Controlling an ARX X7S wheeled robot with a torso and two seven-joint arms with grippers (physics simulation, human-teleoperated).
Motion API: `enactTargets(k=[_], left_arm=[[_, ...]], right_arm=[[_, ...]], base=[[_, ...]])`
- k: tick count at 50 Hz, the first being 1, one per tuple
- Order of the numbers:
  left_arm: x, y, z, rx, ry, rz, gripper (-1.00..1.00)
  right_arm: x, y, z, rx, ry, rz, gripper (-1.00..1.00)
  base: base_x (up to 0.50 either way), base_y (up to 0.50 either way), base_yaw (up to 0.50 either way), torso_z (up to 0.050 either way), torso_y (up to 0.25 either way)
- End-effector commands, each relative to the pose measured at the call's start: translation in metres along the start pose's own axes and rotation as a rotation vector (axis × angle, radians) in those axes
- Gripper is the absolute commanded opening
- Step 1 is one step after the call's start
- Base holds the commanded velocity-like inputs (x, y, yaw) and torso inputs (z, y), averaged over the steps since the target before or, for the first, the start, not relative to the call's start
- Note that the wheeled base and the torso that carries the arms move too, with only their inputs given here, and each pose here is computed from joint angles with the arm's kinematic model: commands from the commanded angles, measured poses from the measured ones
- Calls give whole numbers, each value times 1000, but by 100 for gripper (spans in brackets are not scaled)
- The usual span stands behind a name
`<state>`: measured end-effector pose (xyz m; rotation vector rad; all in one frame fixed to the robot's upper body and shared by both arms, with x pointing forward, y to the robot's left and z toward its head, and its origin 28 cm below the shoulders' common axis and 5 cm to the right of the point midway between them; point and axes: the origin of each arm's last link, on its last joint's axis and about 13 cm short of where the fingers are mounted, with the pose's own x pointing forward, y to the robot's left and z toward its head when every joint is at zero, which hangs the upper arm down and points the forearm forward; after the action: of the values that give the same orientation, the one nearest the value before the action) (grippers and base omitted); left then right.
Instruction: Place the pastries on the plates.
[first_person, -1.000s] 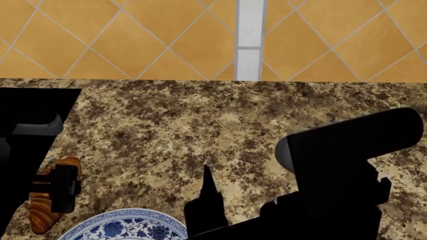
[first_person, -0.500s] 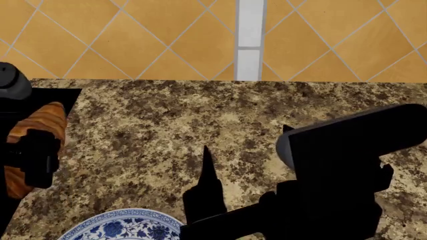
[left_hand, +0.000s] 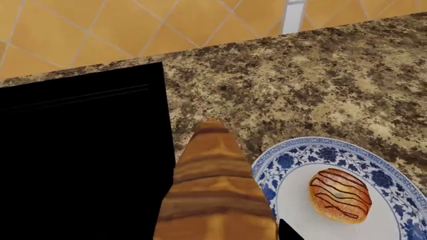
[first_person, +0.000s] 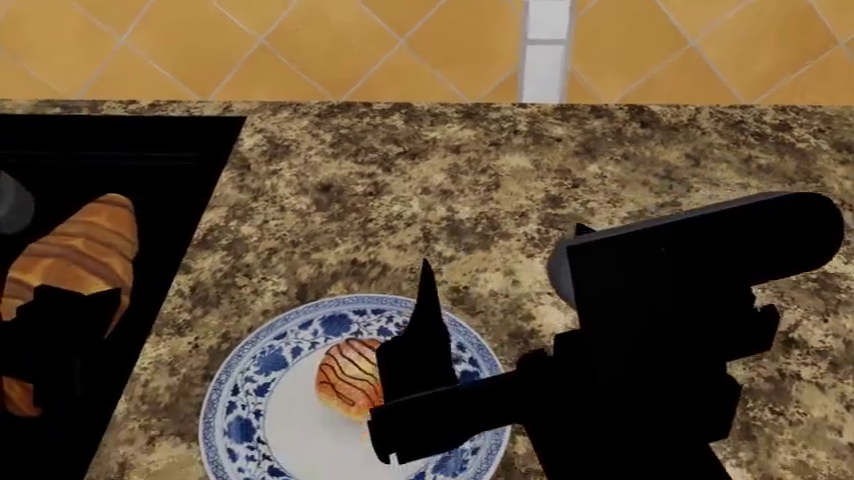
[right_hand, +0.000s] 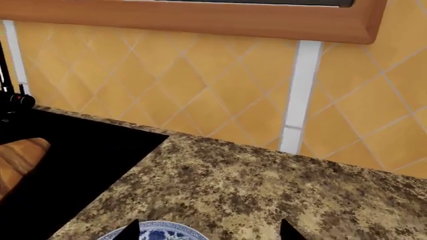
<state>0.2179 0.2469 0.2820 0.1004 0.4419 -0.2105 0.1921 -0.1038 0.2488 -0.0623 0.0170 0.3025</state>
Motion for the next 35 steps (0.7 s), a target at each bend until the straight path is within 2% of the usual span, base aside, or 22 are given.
enactTargets(k=[1,4,5,6,35], left_arm=[[-1,-2,3,-46,-48,-12,-100],[-3,-2,4,-49,-52,-11,-100],[-4,-2,4,-49,-53,-11,-100],[-4,-3,4,-50,-54,-11,-100],[-5,-4,0,-76,-39,-27,-100]], right_arm=[[0,-1,3,36,-73,31,100],[-1,-2,3,47,-97,31,100],[-2,-2,3,-3,-97,24,100],[-3,-1,3,9,-97,28,100],[-5,1,6,3,-94,39,100]], base=[[0,0,0,0,0],[0,0,0,0,0],[0,0,0,0,0],[0,176,0,0,0],[0,500,0,0,0]])
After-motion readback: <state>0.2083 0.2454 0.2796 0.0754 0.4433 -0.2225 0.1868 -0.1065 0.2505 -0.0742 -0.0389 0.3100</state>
